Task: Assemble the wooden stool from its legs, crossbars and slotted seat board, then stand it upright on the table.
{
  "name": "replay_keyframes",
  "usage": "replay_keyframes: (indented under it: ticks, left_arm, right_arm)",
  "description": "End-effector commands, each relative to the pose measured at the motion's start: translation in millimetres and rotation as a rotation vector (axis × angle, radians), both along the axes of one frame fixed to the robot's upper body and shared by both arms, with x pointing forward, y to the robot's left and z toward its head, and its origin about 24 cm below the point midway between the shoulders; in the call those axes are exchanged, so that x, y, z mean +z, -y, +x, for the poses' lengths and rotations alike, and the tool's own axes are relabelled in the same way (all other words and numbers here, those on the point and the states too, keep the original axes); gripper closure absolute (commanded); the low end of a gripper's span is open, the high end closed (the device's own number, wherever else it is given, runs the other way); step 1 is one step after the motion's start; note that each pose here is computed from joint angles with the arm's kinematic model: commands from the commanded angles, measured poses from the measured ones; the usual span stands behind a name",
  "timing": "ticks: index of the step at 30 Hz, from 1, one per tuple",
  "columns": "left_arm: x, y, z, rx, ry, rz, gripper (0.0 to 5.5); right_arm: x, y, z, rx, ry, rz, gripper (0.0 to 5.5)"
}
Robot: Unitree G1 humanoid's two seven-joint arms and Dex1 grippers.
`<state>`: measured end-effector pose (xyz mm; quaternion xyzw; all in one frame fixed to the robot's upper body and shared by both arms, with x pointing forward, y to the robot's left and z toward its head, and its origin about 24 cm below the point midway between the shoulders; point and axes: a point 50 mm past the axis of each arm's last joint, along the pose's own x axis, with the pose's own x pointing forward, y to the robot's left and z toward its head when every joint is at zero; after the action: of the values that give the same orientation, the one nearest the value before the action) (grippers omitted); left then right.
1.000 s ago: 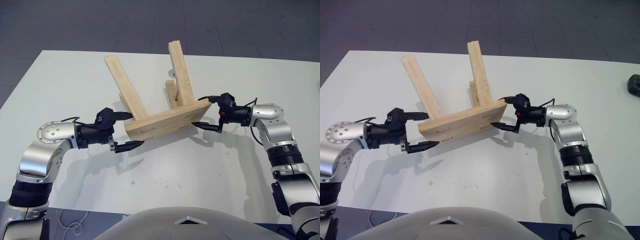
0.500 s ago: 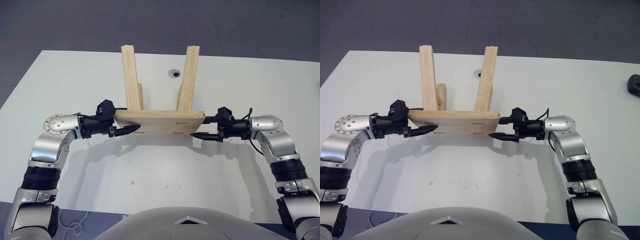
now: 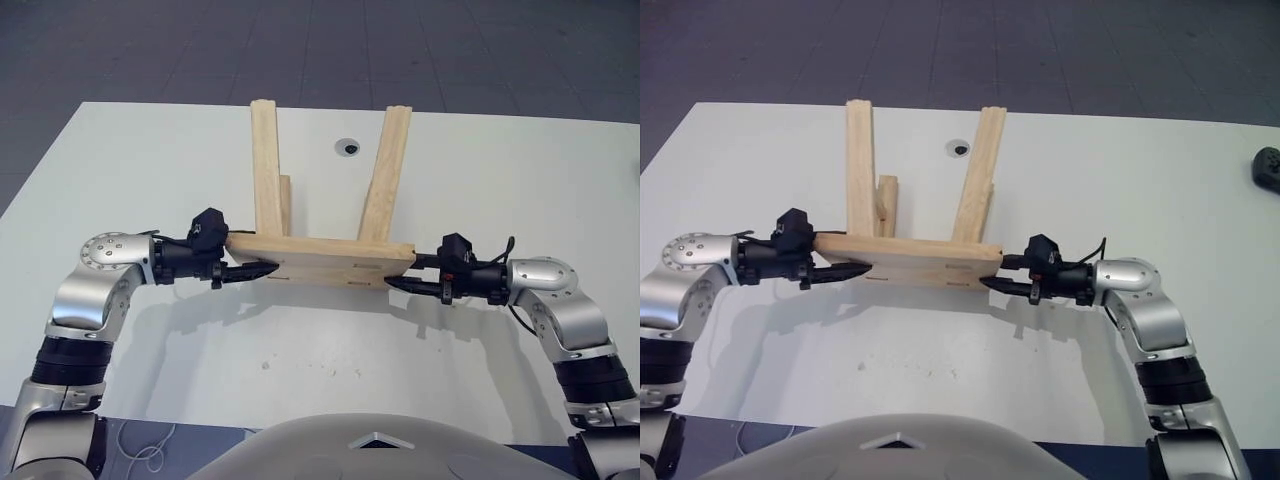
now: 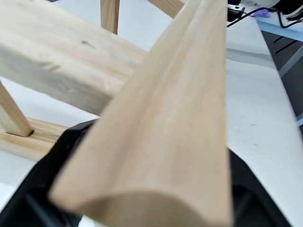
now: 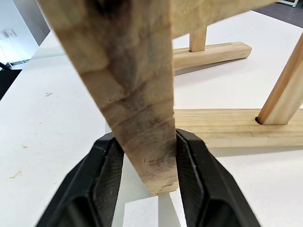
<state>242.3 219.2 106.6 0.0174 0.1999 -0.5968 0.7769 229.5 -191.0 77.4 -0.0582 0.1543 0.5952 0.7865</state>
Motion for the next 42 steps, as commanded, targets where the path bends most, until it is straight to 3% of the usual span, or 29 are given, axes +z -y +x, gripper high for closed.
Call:
replay_keyframes:
  ticks: [1,10,18,19,26,36,42]
  left_arm:
    - [15,-5,5,0.004,-0.194,-0.155,2.99]
    - [27,1,6,-0.016,-0.266,-0.213,3.15]
    - [69,10,26,0.005,-0.387,-0.329,3.35]
    - [74,11,31,0.018,-0.399,-0.344,3.41]
    - [90,11,64,0.202,-0.537,-0.441,3.68]
    - [86,15,81,0.358,-0.55,-0.448,3.74]
    - [101,20,105,0.529,-0.51,-0.549,3.76]
  right_arm:
    - [9,-6,5,-0.019,-0.099,0.116,3.91]
    - [24,-9,3,-0.037,-0.213,0.231,3.91]
    - [76,-20,7,-0.025,-0.272,0.503,3.9]
    - [82,-20,11,-0.056,-0.265,0.541,3.54]
    - [112,-1,37,-0.35,-0.22,0.814,2.37]
    - [101,18,33,-0.532,-0.245,0.892,0.86]
    - [83,12,23,-0.582,-0.263,0.877,0.1]
